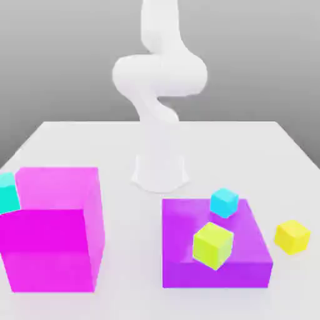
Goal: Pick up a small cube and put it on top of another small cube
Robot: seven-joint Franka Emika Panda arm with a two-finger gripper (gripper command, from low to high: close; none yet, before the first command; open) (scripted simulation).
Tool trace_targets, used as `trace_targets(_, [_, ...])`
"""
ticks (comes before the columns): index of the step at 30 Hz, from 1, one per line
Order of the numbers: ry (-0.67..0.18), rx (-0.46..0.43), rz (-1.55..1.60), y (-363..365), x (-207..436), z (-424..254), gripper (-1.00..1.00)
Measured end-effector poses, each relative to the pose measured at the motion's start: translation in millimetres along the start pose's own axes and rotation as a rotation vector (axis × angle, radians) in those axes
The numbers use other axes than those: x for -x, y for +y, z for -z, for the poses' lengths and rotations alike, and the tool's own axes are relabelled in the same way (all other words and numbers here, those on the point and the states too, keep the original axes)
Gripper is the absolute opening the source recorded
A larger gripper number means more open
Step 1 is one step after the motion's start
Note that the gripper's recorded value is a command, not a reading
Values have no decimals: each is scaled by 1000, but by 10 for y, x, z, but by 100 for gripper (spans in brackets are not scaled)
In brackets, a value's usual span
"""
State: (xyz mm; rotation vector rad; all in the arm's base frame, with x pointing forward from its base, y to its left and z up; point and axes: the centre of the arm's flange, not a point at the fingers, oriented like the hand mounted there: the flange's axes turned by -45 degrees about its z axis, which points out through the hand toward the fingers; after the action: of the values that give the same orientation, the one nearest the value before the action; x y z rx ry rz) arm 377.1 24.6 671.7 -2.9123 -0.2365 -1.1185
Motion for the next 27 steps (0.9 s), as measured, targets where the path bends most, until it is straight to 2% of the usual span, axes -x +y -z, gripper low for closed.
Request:
trace_targets(6, [-142, -172, 377, -746, 243, -1152, 0])
trace_targets(12, [-256, -334, 759, -1618, 839, -2053, 0])
trace_targets(18, [-351, -489, 1153, -2423, 1742, -2688, 0])
trace_targets(23, [-412, -622, 1515, -3031, 2701, -2968, 0])
trace_targets(27, [-460, -689, 1722, -3159, 3340, -3205, 0])
